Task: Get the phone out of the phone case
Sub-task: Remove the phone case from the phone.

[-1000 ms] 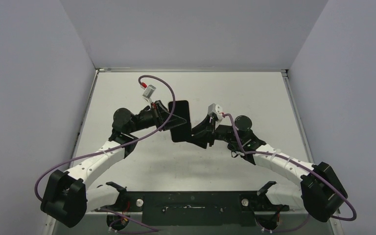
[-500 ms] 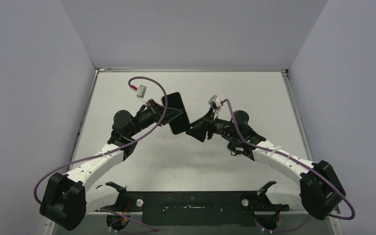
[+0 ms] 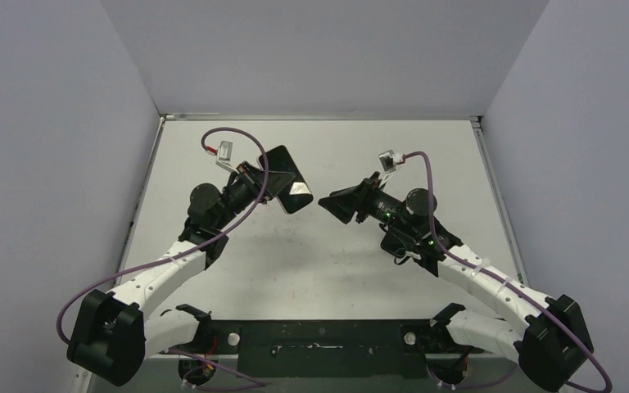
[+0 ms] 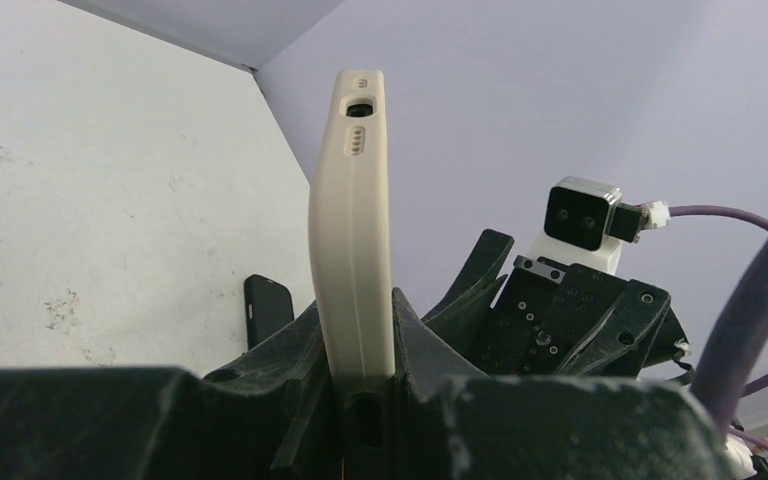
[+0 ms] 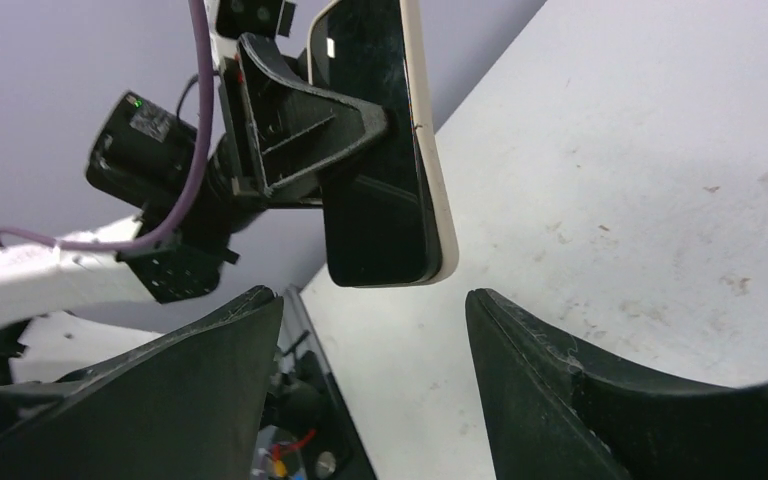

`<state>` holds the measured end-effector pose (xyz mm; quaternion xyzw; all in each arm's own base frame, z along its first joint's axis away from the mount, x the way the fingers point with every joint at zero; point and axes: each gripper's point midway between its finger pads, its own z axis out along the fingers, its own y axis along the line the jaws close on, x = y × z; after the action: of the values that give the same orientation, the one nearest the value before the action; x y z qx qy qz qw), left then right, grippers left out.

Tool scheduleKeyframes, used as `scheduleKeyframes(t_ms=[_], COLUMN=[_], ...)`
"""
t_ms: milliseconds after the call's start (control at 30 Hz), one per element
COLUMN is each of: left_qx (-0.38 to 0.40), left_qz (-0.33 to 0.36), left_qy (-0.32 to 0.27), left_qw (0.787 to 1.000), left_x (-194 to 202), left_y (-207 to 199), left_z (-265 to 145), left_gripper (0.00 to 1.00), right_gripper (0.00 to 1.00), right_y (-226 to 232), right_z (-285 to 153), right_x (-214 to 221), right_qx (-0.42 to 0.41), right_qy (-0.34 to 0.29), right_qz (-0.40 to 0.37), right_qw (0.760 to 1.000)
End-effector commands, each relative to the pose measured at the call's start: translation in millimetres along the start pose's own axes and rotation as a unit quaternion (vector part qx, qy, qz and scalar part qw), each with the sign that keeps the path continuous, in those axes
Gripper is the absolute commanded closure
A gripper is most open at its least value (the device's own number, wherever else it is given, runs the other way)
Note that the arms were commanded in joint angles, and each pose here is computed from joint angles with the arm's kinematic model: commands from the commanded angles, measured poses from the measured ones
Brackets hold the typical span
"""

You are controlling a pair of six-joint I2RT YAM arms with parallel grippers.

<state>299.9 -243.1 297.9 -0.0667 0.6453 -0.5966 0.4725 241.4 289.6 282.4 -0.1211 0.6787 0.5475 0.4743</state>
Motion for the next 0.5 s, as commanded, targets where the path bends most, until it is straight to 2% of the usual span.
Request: scheduleKeyframes(t_ms=[0,133,467], left_qx=[0.051,0.056,0.077], left_qz=[0.001,-0.007,-0.027], left_qy=[-0.054,-0.055,-0.056], left_qw=[0.997,0.997,0.995], left_x=[-27,-27,-28], left_y=[-36,-38,-45], left_z=[-3,-4,-3], left_gripper=[1.00,1.00,1.00], right_gripper=[0.33,0.35,0.42], right_y=[14,21,27], right_z=[3,9,25], right_x=[-16,-15,-3], right_qx=[-0.017,-0.024,-0.030], right_qy=[-0.042,-0.038,-0.028], right_qz=[0.117,0.158,0.200], right_qw=[0.992,0.986,0.979])
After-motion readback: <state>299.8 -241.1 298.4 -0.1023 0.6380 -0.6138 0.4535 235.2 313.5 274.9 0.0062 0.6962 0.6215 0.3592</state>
